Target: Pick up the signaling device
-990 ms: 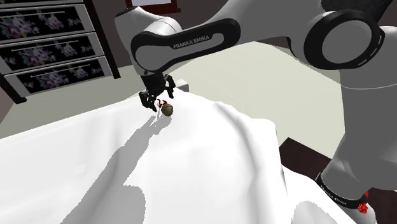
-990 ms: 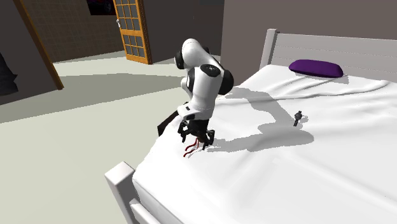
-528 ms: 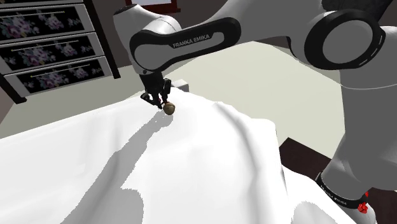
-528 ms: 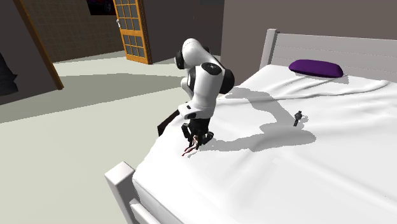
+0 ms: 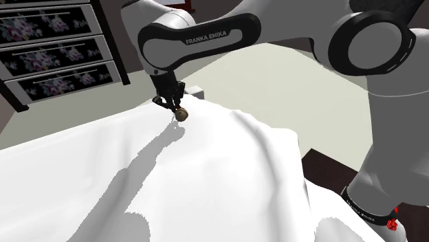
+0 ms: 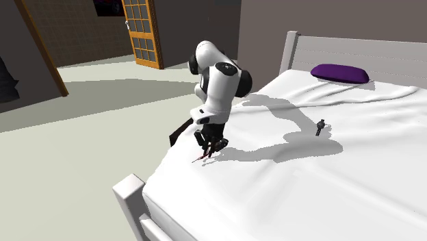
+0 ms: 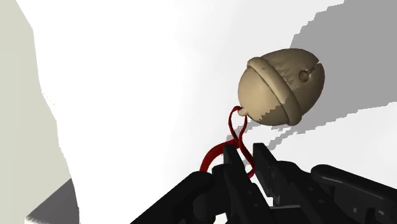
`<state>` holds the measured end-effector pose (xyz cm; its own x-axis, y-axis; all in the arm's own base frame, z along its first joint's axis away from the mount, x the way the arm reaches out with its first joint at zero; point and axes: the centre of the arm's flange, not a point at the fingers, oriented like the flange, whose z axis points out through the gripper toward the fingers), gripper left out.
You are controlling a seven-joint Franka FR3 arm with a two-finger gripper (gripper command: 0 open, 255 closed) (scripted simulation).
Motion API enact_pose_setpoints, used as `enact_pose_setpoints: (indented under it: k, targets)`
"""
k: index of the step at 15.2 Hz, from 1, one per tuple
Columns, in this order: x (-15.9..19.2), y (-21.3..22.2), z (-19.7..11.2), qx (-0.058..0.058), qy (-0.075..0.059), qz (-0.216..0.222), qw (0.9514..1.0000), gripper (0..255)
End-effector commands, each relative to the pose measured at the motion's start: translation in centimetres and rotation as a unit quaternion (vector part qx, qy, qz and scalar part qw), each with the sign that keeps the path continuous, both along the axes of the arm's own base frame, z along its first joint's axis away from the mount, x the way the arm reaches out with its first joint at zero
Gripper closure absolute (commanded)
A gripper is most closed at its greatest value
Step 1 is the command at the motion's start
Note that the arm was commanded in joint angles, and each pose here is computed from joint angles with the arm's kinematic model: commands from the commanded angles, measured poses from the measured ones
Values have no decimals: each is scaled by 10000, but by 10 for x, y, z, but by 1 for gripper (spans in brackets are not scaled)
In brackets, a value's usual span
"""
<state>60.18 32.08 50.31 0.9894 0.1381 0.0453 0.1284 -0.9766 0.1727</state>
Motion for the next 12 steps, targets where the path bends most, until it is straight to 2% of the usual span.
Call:
enact_pose_setpoints:
  k: [1, 10, 12]
  targets:
    - [0, 0, 9, -4, 9, -2, 10000, 255]
    - [0, 0, 57, -4, 9, -2, 10000, 255]
    - [0, 0, 58, -4, 9, -2, 10000, 255]
